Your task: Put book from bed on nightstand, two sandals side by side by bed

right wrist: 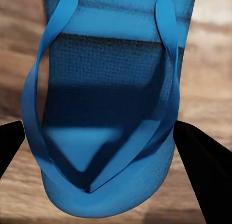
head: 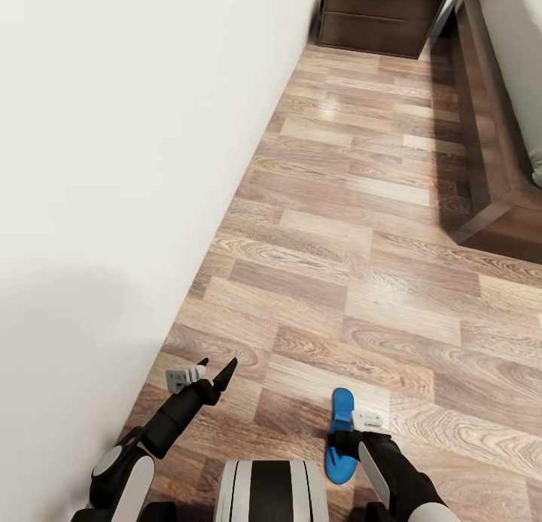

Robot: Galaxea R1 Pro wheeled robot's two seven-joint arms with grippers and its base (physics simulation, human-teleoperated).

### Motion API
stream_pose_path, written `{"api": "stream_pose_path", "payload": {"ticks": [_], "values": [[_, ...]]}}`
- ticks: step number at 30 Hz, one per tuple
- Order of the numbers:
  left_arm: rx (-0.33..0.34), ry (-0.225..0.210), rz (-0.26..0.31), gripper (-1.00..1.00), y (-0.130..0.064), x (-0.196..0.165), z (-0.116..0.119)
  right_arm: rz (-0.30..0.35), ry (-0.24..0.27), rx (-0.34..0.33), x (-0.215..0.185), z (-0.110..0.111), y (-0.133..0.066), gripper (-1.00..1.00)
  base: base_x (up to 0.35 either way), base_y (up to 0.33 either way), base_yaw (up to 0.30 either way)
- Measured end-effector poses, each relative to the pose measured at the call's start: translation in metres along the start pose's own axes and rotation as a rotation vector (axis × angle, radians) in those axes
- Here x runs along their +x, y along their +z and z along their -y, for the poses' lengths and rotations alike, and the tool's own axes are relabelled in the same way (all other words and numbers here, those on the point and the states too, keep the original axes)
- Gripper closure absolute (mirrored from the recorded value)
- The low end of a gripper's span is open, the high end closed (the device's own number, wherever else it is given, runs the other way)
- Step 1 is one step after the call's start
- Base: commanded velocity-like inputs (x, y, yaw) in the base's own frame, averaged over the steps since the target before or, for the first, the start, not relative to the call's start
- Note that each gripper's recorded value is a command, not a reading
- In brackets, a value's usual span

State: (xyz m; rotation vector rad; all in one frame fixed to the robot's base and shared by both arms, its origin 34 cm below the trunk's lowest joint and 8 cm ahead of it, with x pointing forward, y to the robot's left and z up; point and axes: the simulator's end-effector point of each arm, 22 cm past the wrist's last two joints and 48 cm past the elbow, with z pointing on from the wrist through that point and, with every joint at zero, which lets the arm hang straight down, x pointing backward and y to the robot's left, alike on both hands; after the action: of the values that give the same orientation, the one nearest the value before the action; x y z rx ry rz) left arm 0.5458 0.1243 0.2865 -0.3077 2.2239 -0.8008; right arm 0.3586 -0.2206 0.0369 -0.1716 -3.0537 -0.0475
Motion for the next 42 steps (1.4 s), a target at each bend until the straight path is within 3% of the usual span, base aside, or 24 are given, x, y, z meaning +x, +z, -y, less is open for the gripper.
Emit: {"api": "stream_pose_path", "payload": {"ticks": [20,42], "values": [[0.005,0.004,0.006,-1.0,0.0,-0.003,0.003,0.008,0.001,-0.002,-0.004,-0.001,-0.003,1.0,0.0,0.0,0.0],[0.044,0.044,0.074,-1.0,-0.013,-0.039,0.031,0.098,-0.003,-0.012,-0.04,-0.006,-0.035,1.0,0.0,0.0,0.0]]}}
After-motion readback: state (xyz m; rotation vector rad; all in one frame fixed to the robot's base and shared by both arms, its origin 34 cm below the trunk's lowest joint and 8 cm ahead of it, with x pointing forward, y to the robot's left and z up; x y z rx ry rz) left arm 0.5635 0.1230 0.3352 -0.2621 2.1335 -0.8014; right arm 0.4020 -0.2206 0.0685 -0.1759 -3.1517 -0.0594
